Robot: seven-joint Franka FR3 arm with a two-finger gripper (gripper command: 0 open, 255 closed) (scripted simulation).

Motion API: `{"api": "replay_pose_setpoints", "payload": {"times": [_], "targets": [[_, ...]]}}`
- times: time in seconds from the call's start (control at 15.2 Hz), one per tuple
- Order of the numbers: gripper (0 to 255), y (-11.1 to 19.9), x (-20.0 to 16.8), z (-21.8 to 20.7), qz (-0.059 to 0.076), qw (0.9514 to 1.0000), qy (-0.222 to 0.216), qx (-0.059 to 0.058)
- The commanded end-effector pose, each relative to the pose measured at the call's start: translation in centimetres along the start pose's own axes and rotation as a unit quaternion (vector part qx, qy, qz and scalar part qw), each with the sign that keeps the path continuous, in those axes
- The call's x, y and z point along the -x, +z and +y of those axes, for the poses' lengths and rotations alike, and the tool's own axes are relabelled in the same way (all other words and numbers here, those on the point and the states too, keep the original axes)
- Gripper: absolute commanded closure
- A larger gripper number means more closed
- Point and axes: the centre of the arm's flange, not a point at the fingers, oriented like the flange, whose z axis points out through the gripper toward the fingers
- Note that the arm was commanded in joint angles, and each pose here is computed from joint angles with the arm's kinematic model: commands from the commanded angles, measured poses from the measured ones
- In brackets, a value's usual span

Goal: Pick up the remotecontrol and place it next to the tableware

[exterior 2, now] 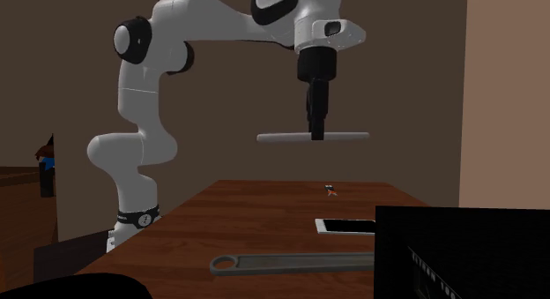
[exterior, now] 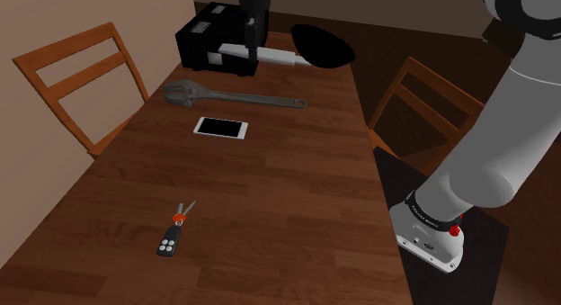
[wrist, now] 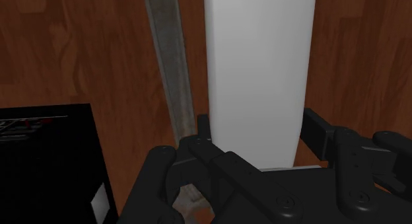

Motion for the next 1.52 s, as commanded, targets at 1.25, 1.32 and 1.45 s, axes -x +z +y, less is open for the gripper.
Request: {"api": "replay_pose_setpoints", "payload": {"times": [1.25,1.32,1.45], "targets": [[255,0.7,8.5,25.0,0.0,1.0,-0.001,0.0],[255,1.2,8.5,25.0,0.0,1.0,-0.001,0.0],[255,2.3,8.5,25.0,0.0,1.0,-0.001,0.0]]}}
